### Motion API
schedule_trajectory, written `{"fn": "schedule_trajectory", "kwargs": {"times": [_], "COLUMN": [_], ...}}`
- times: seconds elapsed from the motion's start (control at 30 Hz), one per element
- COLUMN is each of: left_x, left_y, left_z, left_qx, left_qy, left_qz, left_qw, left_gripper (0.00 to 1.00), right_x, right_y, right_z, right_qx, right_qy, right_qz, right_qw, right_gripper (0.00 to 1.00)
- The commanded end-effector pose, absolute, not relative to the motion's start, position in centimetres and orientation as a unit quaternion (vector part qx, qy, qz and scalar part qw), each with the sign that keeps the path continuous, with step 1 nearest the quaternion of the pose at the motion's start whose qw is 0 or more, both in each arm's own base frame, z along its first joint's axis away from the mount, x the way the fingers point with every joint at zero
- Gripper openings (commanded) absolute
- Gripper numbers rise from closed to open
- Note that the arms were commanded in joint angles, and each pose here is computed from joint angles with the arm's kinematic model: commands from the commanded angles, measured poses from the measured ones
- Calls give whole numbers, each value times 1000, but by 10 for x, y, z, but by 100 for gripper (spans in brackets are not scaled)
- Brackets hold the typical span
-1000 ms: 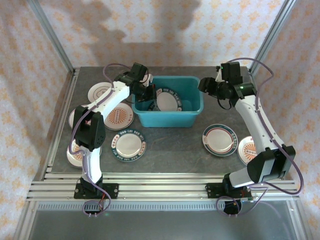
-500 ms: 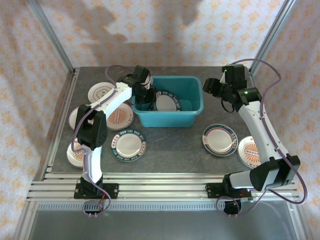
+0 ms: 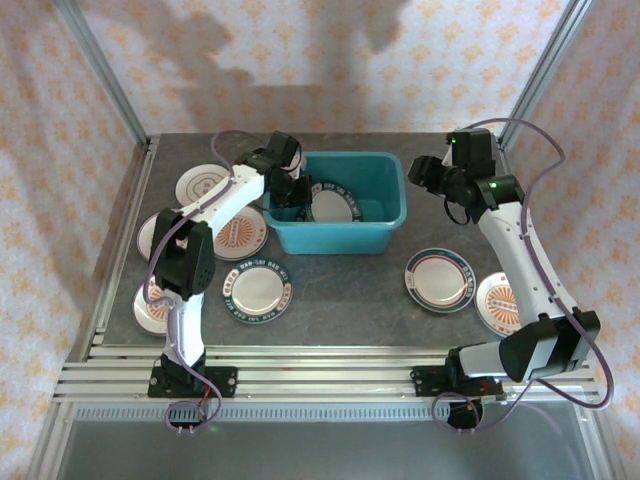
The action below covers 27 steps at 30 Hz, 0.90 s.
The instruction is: Place the plates into the plastic bin on the countertop
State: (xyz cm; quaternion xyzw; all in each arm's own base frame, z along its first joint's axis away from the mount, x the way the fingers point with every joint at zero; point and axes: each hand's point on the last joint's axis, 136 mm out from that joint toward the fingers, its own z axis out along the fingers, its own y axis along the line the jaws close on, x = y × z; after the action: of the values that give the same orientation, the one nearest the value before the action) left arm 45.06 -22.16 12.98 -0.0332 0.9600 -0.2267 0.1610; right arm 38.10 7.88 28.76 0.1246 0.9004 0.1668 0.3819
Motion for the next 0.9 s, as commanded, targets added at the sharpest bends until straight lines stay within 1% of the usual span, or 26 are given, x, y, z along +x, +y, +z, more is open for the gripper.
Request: {"fn": "schedule_trajectory", "kwargs": {"times": [0.0, 0.3, 0.33, 0.37, 0.5, 0.6, 0.67, 0.87], "left_x": [449, 447, 448, 448, 448, 447, 447, 446], "left_y": [-211, -204, -203, -203, -204, -204, -205, -205], "left_z": [111, 103, 103, 103, 103, 105, 108, 116], "left_qx": [-38, -43, -45, -46, -45, -43, -41, -37], "left_qy": [970, 978, 978, 978, 980, 981, 981, 982], "left_qz": [-192, -159, -157, -155, -149, -142, -139, -128], "left_qw": [144, 129, 128, 128, 125, 127, 128, 132], "left_gripper": [0, 0, 1, 5, 13, 25, 31, 36], "right_x": [385, 388, 388, 388, 389, 390, 390, 391], "right_y": [77, 76, 76, 75, 73, 71, 70, 70], "right_z": [289, 277, 276, 275, 273, 272, 272, 270], "right_qx": [124, 125, 125, 126, 127, 128, 130, 131], "right_qy": [897, 900, 901, 901, 901, 902, 902, 902], "right_qz": [168, 166, 166, 166, 165, 162, 161, 164], "right_qw": [389, 382, 381, 381, 381, 380, 380, 376], "right_gripper": [58, 59, 59, 59, 59, 59, 59, 59]}}
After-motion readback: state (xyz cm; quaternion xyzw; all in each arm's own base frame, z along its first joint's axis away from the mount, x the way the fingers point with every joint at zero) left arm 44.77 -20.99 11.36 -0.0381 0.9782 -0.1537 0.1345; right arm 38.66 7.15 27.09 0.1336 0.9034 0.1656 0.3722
